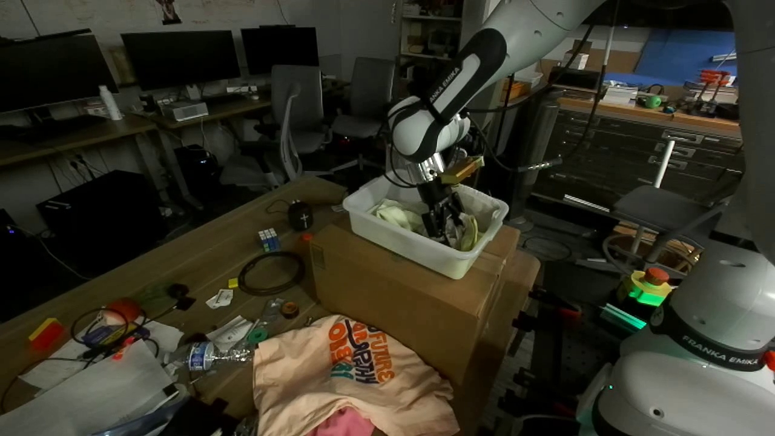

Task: Remove the two t-shirts and two towels from the white box and place them on the table

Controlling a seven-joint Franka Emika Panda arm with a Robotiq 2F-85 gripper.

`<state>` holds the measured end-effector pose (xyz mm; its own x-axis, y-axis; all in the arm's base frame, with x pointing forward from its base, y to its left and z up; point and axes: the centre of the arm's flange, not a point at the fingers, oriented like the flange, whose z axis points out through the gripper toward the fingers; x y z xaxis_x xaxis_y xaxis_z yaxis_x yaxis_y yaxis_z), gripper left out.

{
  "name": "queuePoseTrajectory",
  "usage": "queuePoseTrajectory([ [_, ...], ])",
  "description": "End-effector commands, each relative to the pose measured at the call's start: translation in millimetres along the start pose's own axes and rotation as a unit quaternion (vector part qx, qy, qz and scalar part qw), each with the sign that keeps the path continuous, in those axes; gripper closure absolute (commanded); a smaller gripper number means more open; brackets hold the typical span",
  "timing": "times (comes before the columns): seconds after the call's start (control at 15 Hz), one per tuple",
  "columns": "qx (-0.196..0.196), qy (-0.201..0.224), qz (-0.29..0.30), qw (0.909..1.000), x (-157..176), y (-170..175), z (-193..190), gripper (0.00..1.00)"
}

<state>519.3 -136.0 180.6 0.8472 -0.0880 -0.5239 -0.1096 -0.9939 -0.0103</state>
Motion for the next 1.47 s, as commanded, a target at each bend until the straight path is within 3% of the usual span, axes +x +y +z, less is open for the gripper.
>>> queuePoseTrajectory([
  [0.0,-0.007,0.000,0.004,1.0000,0.6,-1.7,2.3,0.42],
  [0.47,-0.001,0.008,0.005,1.0000,-4.3,-2.5,-3.7,0.95],
  [0.6,0.002,0.024,0.012,0.9996,-6.5,-3.0,-19.3,1.00],
  [0.73,-0.006,0.060,0.017,0.9980,-16.8,-4.5,-48.7,0.96],
  [0.93,-0.026,0.135,0.033,0.9899,-43.7,-10.0,-108.0,0.96],
  [1.2,-0.027,0.226,0.075,0.9709,-94.5,-24.8,-194.1,0.96],
  [1.4,-0.013,0.289,0.118,0.9498,-134.2,-40.5,-246.3,0.96],
])
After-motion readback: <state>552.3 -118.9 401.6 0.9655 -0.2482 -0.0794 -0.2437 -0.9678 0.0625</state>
